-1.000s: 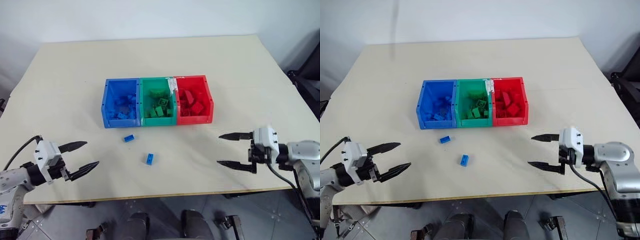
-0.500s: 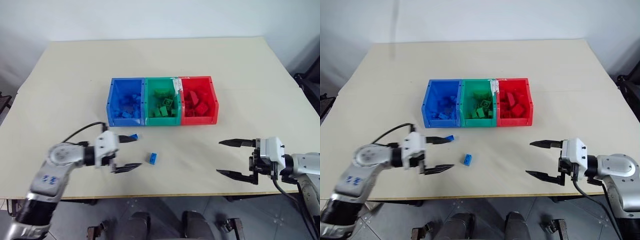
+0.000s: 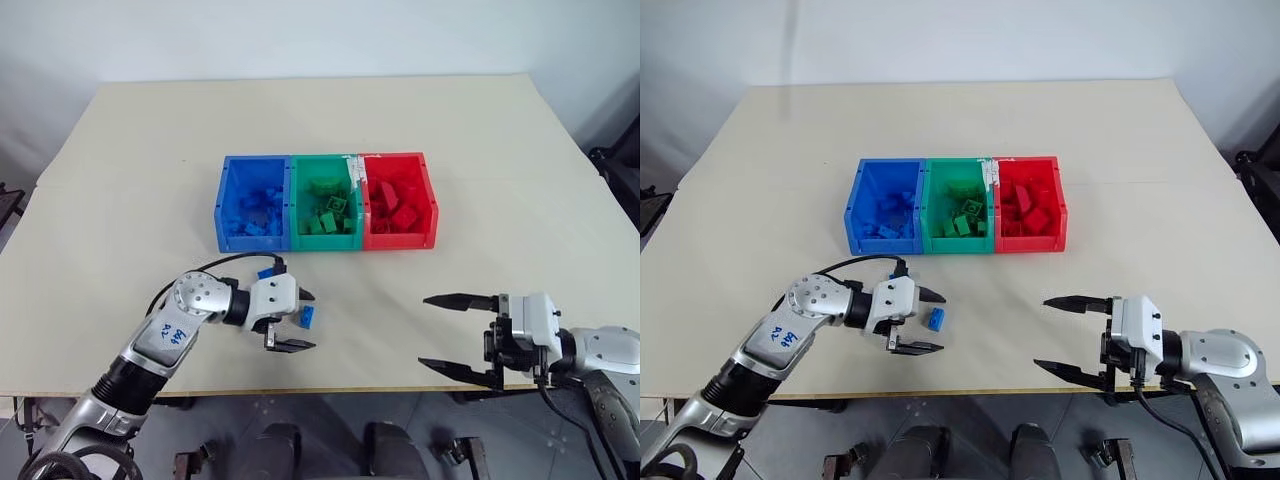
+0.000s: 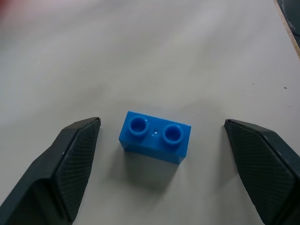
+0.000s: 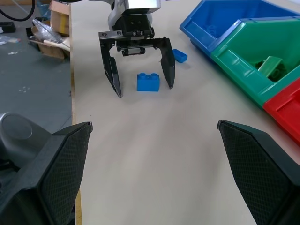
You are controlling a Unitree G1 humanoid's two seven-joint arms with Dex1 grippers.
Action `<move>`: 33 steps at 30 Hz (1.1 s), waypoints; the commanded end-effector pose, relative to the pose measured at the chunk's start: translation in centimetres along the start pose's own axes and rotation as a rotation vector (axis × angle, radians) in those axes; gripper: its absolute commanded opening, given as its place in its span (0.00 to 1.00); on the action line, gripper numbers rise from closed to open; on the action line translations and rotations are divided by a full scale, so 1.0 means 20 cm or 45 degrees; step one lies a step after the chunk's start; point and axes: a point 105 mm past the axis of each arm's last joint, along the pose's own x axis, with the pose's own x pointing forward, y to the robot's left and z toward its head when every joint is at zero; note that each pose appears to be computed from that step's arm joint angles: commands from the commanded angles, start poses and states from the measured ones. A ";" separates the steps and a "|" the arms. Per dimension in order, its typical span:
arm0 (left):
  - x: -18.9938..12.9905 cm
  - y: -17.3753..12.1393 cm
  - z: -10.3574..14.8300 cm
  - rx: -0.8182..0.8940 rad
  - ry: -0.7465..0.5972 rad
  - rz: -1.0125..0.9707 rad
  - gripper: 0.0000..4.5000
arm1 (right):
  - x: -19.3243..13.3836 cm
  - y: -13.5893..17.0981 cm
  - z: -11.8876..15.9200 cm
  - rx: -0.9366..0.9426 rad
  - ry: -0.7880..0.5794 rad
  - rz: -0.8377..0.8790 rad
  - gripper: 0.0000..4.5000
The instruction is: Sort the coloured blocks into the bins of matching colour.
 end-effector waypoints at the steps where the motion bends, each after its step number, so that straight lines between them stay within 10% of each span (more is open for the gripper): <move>1: 0.00 0.01 -0.01 0.018 0.008 0.005 0.80 | 0.00 0.01 0.04 -0.033 -0.031 -0.005 1.00; 9: -0.02 0.08 0.01 -0.031 -0.105 0.148 0.34 | 0.01 -0.05 0.06 -0.026 -0.081 -0.109 1.00; 18: -0.35 0.49 0.24 -0.286 -0.513 0.769 0.34 | -0.01 -0.28 0.16 0.028 -0.340 -0.548 1.00; 27: -0.48 0.73 0.24 -0.350 -0.509 1.170 0.34 | 0.00 -0.30 0.15 -0.003 -0.328 -0.579 1.00; 33: -0.45 0.69 0.17 -0.385 -0.457 1.136 0.77 | 0.01 -0.30 0.16 -0.030 -0.318 -0.541 1.00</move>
